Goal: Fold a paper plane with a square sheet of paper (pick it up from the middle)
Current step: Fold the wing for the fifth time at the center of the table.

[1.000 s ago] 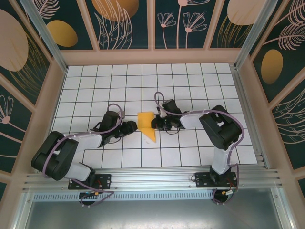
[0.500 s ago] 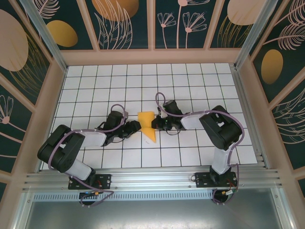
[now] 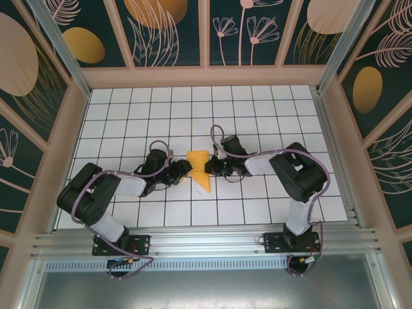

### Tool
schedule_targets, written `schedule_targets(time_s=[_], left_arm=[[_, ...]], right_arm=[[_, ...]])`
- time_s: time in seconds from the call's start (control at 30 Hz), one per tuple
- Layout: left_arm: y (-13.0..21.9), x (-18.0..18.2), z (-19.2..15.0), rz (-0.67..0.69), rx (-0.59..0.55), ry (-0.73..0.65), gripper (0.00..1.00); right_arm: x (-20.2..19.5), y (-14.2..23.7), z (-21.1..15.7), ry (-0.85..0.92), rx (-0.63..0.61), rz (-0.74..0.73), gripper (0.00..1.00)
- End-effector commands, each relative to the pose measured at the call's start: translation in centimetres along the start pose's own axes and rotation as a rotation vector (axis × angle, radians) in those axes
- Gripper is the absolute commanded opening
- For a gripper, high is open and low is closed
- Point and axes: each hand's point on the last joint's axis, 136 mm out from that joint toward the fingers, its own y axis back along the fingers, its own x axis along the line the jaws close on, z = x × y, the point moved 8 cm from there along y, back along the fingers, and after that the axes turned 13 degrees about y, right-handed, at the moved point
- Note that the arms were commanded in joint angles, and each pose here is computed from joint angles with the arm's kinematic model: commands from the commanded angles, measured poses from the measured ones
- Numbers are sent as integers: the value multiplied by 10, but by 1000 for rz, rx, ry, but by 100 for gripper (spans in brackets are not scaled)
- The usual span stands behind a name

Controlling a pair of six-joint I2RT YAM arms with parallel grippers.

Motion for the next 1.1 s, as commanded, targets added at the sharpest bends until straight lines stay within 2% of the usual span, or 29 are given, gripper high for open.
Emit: schedule_targets(time_s=[0.0,0.3,0.43,0.57,0.83,1.07], left_arm=[[-9,2,-4,3,30,24,50],[-9,-7,-4,-59,25,46,51],[-9,-14,-4,-108,36,49,48],[-12,-16,-4,-123,52,47,41],[-14,-10,-3,-82,43,1,13],[-12,-14,0,-33,11,-69,8]], right_arm=[[-16,4,-13,-44,33,-64,9],[-15,5,-11,-42,26,-55,9],[-16,5,-11,-45,26,-52,9],[-14,6,-9,-43,19,-42,9],[0,23,6,-16,-55,-42,12],[20,56,15,41,-125,-100,17]])
